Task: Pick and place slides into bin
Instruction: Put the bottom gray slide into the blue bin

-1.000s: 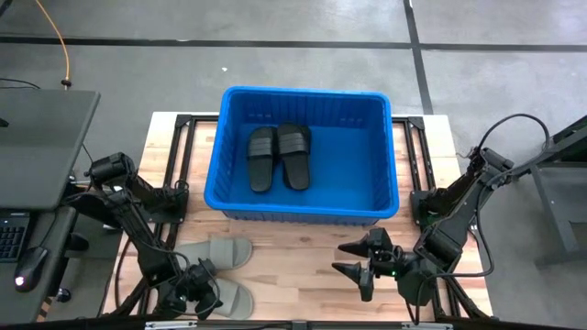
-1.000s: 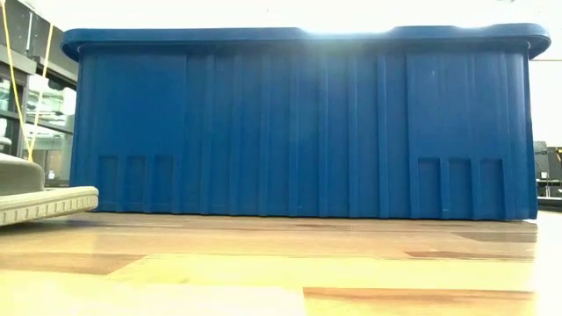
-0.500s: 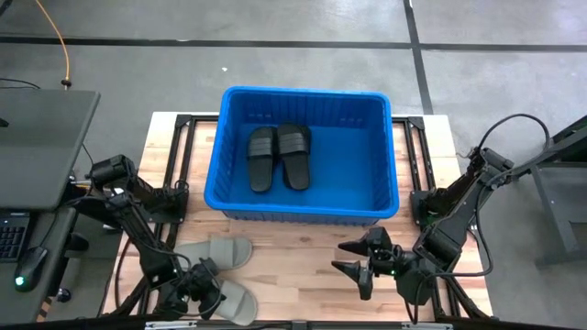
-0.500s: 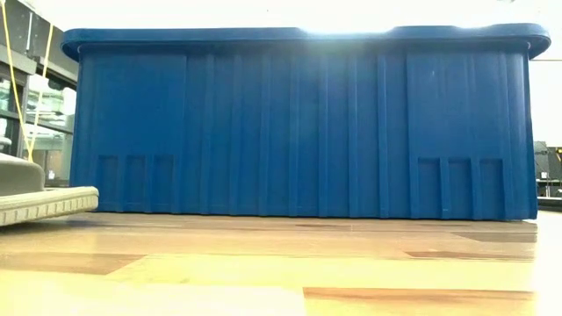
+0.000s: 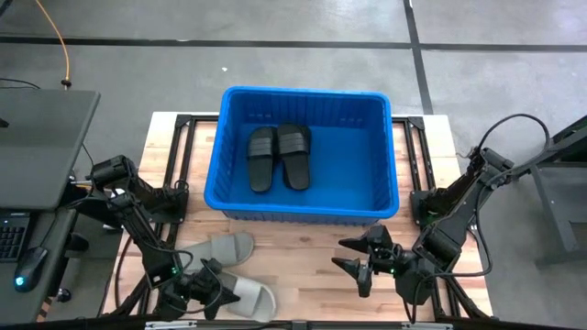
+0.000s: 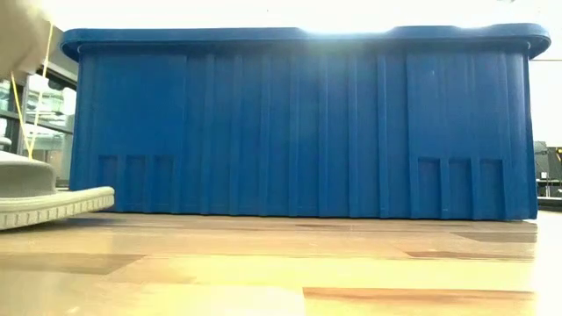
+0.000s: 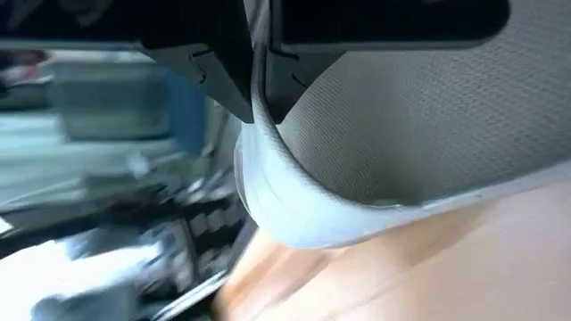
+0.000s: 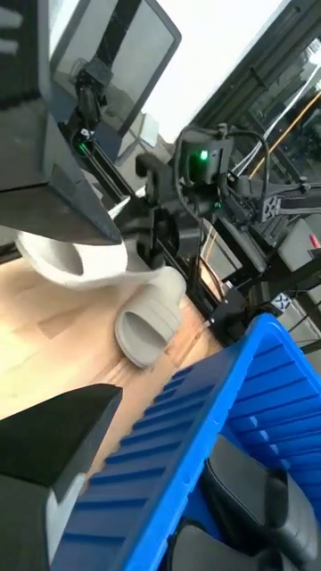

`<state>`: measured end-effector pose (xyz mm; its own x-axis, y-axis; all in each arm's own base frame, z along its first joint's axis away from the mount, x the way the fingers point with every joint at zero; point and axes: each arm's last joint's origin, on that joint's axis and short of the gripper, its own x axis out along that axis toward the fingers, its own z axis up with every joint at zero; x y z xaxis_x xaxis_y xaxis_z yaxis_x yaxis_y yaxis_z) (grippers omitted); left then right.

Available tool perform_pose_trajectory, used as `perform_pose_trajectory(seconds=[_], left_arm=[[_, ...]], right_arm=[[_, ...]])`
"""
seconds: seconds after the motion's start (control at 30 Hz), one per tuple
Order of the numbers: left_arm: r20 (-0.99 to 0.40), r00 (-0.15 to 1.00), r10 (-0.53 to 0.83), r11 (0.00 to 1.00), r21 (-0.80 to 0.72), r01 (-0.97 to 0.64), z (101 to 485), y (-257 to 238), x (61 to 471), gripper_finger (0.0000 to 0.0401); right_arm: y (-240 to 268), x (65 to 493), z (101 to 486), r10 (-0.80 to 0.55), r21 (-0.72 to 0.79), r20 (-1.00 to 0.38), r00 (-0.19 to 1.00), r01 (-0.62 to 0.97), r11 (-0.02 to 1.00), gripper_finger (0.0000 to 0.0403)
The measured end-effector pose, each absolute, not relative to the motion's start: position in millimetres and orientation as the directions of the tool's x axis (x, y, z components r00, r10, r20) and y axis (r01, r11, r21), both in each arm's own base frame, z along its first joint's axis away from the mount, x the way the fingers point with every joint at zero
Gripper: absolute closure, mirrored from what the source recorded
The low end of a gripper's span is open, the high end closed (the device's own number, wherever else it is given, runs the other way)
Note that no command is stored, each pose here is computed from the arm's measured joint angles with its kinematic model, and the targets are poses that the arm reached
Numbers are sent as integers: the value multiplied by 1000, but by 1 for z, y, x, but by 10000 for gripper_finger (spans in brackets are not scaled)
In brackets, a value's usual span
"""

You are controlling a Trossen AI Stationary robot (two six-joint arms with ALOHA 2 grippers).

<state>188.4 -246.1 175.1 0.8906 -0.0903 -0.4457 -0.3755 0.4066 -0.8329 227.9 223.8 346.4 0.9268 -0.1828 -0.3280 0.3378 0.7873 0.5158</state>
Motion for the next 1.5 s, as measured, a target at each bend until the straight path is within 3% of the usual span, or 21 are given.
perform_pose_trajectory(seconds=[0.27, 0.53, 0.77, 1.0, 1.13, 1.5], left_arm=[[-123, 990, 64, 300, -944, -136, 211, -251, 198, 399], [114, 970, 213, 317, -947, 41, 254, -241, 207, 399], [246, 905, 347, 449, -891, 71, 305, -215, 243, 400], [410, 847, 337, 617, -776, 131, 346, -179, 281, 401], [445, 817, 366, 663, -741, 107, 357, -163, 292, 401], [454, 809, 374, 641, -757, 128, 351, -116, 321, 401]], right_arm=[[228, 222, 352, -303, 431, -225, 926, 373, 821, 146], [229, 218, 353, -359, 393, -183, 915, 402, 827, 146], [221, 229, 352, -307, 452, -236, 922, 384, 805, 146], [218, 235, 351, -270, 463, -264, 926, 367, 806, 146], [221, 233, 352, -254, 447, -264, 930, 351, 823, 146], [216, 239, 355, -322, 312, -214, 922, 376, 872, 146]])
